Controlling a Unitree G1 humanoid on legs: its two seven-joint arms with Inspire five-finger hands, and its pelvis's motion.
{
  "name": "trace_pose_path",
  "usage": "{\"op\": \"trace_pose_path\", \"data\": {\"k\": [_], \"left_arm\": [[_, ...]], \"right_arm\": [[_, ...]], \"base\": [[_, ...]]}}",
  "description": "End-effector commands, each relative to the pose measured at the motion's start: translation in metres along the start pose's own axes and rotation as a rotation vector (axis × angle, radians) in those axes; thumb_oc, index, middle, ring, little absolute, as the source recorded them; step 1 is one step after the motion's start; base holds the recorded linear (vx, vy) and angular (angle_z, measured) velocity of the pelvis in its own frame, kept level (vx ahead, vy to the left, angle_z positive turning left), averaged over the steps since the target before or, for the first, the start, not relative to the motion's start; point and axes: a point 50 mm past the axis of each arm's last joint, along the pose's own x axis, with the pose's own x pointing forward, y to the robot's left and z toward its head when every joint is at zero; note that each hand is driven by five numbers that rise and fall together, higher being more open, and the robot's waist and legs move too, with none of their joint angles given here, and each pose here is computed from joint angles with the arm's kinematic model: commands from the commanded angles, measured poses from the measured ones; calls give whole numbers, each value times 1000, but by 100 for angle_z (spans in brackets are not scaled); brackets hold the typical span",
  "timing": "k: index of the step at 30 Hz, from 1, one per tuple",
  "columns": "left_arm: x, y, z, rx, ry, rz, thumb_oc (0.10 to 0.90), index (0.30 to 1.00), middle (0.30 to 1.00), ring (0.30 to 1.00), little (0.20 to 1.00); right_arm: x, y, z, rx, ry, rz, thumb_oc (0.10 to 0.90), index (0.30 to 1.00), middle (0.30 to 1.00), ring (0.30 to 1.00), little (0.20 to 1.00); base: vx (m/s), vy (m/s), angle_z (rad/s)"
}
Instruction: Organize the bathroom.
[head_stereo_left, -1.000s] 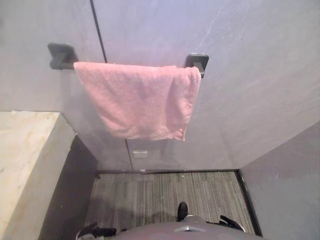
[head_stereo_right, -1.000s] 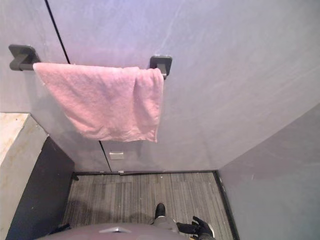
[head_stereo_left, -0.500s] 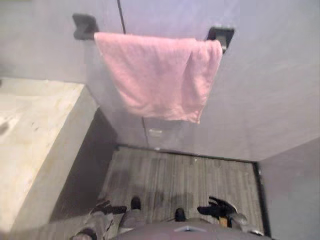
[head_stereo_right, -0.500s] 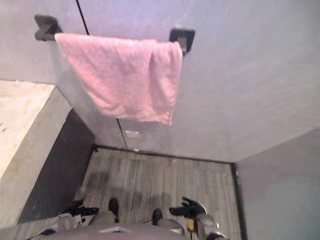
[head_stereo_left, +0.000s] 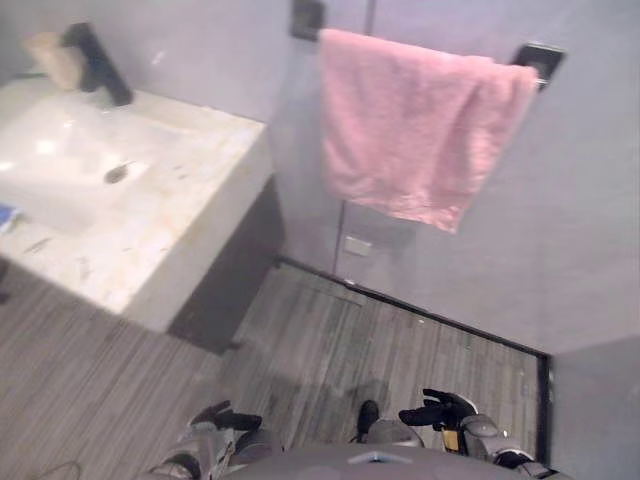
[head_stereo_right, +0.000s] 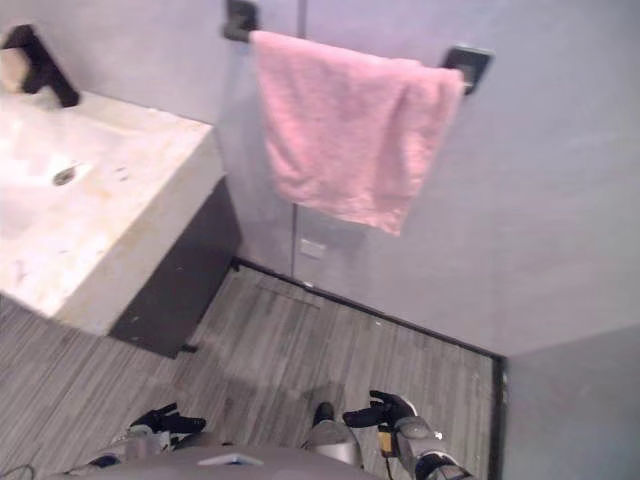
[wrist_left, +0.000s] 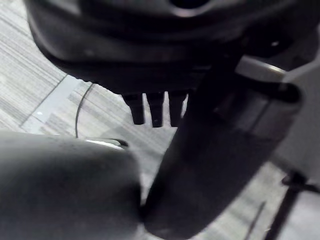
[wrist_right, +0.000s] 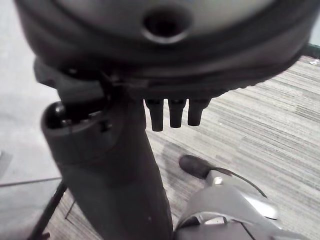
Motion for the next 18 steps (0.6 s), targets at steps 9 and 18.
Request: {"op": "trace_pose_path", "data": {"k": [9, 18], "left_arm": [[-1, 17, -3, 107, -19, 33, 800, 900, 900, 900, 900], [0, 9, 9, 322, -36, 26, 800, 900, 900, 900, 900]], "right_arm": [[0, -5, -19, 161, 167, -102, 800, 900, 900, 900, 900], [0, -12, -13, 219, 130, -138, 800, 900, 900, 900, 900]], "base": [[-202, 413, 103], [-92, 387, 38]]}}
